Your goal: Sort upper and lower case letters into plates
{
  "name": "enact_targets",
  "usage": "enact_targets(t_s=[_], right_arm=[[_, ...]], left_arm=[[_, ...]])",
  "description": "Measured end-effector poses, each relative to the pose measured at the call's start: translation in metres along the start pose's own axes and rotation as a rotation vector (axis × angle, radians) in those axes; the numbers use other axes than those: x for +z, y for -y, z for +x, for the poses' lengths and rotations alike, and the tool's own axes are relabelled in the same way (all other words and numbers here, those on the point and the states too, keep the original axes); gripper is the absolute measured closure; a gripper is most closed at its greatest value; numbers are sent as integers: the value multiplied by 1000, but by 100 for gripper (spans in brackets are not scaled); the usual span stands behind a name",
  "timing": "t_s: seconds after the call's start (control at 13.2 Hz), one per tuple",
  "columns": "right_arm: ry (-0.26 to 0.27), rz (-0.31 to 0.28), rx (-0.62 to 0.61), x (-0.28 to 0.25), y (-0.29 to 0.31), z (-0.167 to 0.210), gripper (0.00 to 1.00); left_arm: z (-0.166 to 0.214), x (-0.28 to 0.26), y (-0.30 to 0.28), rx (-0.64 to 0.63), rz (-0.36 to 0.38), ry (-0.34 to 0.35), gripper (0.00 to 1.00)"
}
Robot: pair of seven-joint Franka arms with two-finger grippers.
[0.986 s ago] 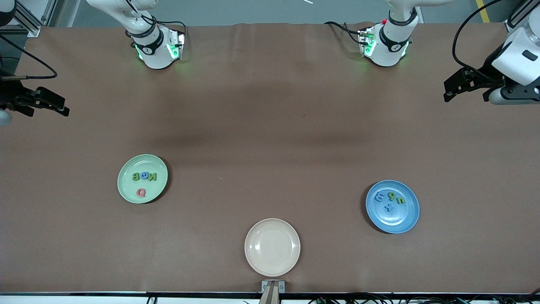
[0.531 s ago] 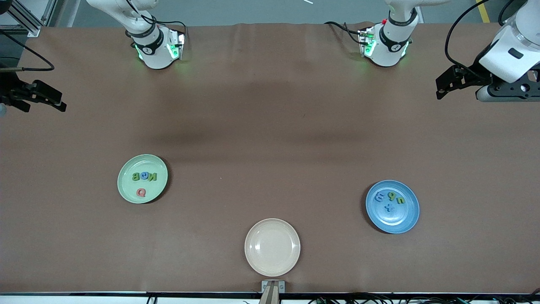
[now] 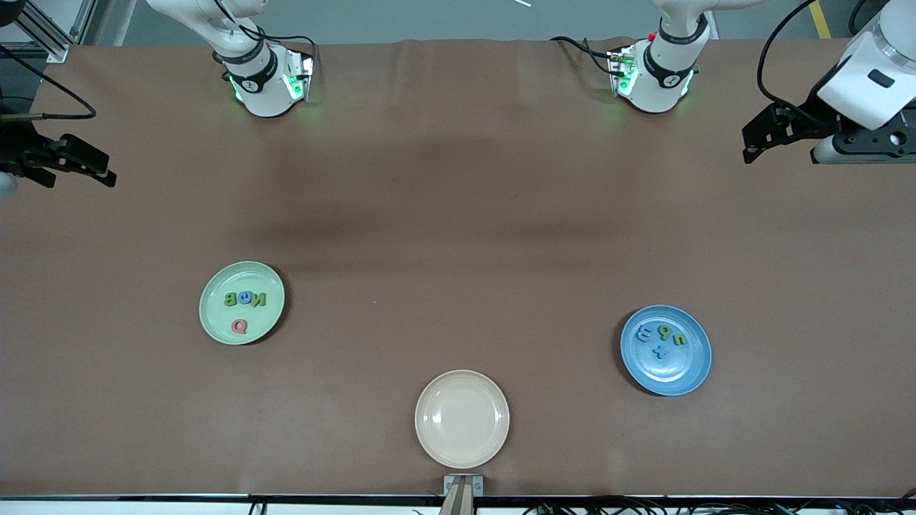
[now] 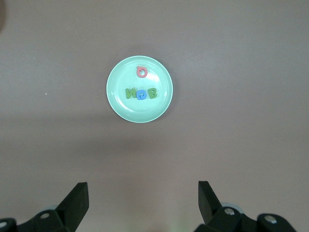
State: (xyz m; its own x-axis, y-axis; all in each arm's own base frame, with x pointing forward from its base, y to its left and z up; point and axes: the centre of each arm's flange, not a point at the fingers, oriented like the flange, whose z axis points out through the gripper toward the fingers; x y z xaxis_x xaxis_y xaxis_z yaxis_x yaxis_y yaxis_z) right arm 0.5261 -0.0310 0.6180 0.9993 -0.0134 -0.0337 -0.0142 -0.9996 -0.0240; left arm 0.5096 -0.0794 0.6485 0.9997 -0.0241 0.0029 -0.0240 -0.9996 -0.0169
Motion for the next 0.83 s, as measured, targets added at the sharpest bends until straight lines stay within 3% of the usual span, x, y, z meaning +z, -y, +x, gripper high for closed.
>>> enact_targets(t_s=[0.83], right_arm=[[-2, 0, 0, 0, 0, 0, 0]], left_arm=[[11, 6, 5, -5, -6, 2, 0]])
